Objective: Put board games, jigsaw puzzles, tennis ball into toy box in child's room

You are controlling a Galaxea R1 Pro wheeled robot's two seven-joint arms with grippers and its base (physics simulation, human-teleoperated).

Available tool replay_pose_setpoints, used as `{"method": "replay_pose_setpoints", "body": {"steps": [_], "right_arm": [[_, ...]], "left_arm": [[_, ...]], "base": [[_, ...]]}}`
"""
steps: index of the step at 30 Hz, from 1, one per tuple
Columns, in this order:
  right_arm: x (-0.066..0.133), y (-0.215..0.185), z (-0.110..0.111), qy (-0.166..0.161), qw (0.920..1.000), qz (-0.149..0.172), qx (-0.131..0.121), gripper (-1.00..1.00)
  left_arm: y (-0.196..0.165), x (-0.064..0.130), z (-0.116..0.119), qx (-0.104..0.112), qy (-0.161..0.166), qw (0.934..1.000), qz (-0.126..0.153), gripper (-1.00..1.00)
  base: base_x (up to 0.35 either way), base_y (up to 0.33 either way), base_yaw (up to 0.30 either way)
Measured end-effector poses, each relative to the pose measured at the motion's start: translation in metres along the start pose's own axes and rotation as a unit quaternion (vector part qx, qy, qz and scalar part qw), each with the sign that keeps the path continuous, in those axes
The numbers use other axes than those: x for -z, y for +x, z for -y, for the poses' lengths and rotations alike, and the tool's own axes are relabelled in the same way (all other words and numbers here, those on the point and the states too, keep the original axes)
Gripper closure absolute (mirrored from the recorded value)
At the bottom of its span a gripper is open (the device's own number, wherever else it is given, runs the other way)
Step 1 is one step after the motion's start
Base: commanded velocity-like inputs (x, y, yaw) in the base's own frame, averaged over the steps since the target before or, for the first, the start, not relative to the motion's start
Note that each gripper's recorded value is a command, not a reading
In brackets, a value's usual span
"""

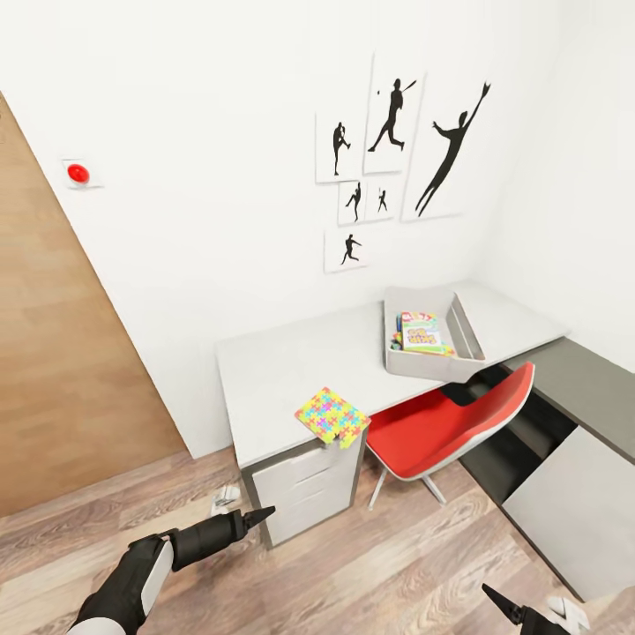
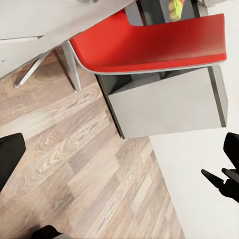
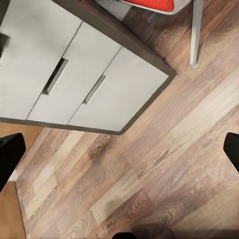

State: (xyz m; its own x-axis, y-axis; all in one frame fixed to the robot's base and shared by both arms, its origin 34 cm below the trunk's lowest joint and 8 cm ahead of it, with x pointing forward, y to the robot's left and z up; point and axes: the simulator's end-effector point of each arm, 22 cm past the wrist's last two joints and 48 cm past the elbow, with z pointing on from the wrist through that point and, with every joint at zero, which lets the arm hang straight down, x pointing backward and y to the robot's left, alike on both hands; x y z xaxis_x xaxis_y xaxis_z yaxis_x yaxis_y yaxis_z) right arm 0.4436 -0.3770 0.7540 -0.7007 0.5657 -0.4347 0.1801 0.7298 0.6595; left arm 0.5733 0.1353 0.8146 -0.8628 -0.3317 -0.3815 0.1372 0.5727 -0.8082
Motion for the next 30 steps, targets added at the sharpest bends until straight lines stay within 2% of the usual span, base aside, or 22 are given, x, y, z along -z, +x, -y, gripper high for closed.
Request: {"method": "replay_pose_setpoints", "body": {"steps": [30], "right_arm": [[0.001,-0.015,-0.013,-0.01,0.9996,0.021,0.014,-1.0]], "left_arm": [[-0.017,0.006,0.018,-0.019,0.008,0.9997,0.014,-1.0]], "base": [[0.0,0.0,0.0]]}}
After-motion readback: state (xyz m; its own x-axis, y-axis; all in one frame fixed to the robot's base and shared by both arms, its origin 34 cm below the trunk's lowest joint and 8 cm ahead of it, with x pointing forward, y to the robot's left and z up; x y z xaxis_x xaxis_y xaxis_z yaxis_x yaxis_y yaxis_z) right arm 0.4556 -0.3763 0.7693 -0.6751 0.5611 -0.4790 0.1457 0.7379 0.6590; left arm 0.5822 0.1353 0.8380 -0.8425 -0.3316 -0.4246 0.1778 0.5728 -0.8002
